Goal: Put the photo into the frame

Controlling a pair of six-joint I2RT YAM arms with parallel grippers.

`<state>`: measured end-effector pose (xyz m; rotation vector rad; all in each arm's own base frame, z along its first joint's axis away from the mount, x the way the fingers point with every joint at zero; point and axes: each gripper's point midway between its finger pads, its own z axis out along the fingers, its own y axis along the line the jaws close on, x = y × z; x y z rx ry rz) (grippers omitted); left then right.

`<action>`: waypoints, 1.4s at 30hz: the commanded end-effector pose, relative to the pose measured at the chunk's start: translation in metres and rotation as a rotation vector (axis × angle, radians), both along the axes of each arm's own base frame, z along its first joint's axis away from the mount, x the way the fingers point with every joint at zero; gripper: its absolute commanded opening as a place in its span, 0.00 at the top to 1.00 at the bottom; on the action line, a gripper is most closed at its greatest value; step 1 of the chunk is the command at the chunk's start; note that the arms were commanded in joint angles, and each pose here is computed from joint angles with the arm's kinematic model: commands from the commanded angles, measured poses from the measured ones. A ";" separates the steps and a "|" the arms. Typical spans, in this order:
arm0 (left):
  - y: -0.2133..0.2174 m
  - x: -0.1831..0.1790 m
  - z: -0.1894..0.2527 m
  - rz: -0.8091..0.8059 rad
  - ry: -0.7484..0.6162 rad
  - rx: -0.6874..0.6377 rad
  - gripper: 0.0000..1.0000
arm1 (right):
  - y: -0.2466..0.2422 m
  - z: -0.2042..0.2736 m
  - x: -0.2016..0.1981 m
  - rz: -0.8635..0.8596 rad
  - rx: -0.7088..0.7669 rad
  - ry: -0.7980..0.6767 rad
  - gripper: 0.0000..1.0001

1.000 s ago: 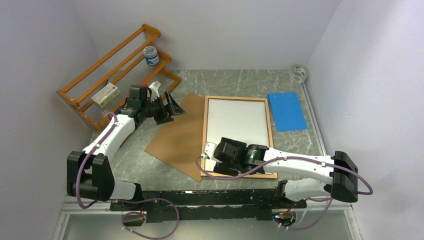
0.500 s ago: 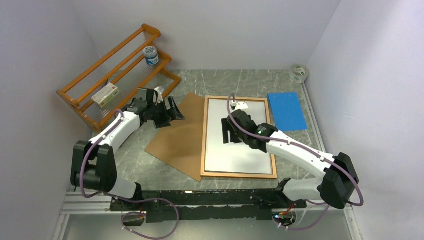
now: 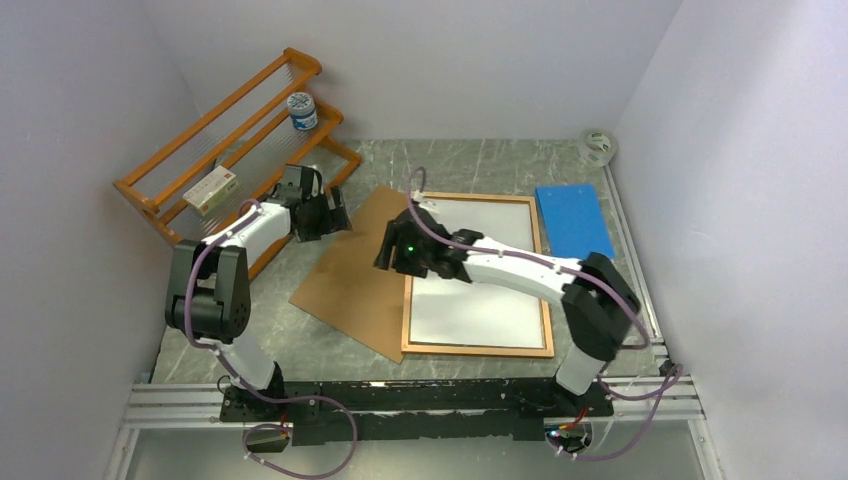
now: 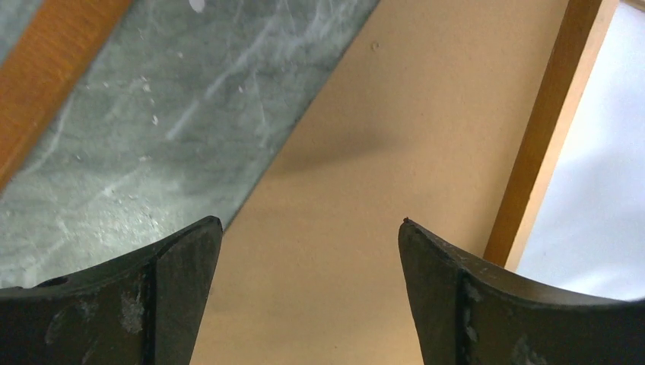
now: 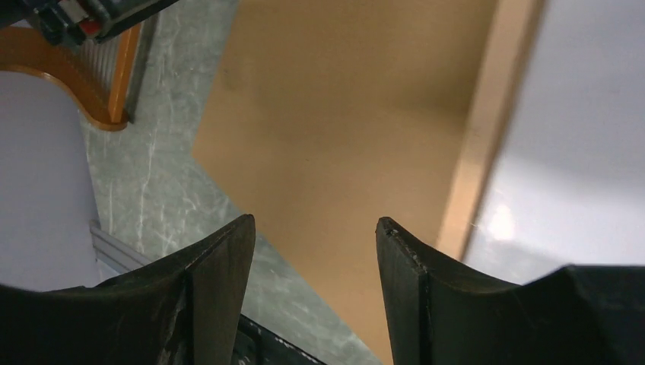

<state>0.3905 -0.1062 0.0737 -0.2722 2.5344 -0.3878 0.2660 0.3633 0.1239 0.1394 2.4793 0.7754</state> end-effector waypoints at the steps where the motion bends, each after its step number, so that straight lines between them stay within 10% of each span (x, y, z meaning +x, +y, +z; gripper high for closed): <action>1: -0.002 0.024 0.006 -0.031 -0.082 -0.017 0.11 | 0.023 0.007 0.018 -0.053 -0.008 0.000 0.37; 32: 0.009 -0.006 -0.074 -0.035 0.146 0.049 0.30 | -0.048 -0.094 0.065 -0.290 -0.596 0.059 0.15; 42: -0.034 -0.032 -0.078 -0.149 0.232 -0.215 0.26 | -0.035 -0.119 0.062 -0.161 -0.594 0.100 0.14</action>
